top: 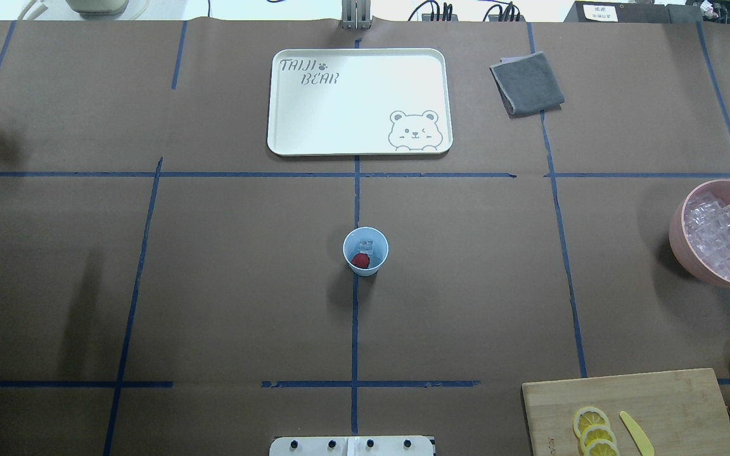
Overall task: Mash ice and strawberries in cup
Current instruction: 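Lay the muddler back on the table and open the left gripper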
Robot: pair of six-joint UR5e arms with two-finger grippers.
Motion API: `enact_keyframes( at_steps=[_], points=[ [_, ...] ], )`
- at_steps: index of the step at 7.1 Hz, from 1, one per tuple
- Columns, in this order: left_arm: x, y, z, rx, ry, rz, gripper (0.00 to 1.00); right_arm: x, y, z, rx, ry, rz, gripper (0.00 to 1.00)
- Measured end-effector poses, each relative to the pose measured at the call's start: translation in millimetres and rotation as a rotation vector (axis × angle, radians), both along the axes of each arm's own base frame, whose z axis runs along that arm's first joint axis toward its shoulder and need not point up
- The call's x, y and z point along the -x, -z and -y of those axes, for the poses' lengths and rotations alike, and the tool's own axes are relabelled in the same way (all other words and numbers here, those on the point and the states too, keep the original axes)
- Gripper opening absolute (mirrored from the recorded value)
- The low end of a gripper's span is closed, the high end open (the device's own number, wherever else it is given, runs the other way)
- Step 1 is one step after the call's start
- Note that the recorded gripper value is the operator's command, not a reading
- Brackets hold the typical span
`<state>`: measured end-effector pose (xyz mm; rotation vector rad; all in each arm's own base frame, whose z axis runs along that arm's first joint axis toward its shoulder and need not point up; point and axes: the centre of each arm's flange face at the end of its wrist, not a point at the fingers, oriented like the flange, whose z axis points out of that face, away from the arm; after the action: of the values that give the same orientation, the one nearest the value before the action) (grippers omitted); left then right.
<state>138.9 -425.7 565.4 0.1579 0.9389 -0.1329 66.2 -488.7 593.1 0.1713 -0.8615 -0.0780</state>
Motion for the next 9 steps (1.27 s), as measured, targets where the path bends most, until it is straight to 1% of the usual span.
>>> enact_keyframes(
  at_steps=[2,3,5,8,9],
  points=[
    [7.1,-56.9,-2.9,-0.060,-0.107,0.115,0.00,0.1,-1.0,-0.4,0.000,0.001,0.000,1.00],
    [8.5,-81.4,-4.2,-0.068,-0.139,0.160,0.00,0.0,-1.3,-0.5,0.000,0.001,0.000,1.00],
    [8.8,-109.6,-3.3,-0.058,-0.158,0.210,0.00,0.0,-2.2,-0.6,0.002,0.001,0.000,1.00],
    [4.5,-120.6,10.6,-0.049,-0.145,0.251,0.00,0.7,-2.1,0.1,0.002,0.002,-0.003,1.00],
    [4.2,-120.9,14.2,-0.051,-0.139,0.266,0.06,1.2,-2.5,0.2,0.002,0.003,-0.005,0.99]
  ],
)
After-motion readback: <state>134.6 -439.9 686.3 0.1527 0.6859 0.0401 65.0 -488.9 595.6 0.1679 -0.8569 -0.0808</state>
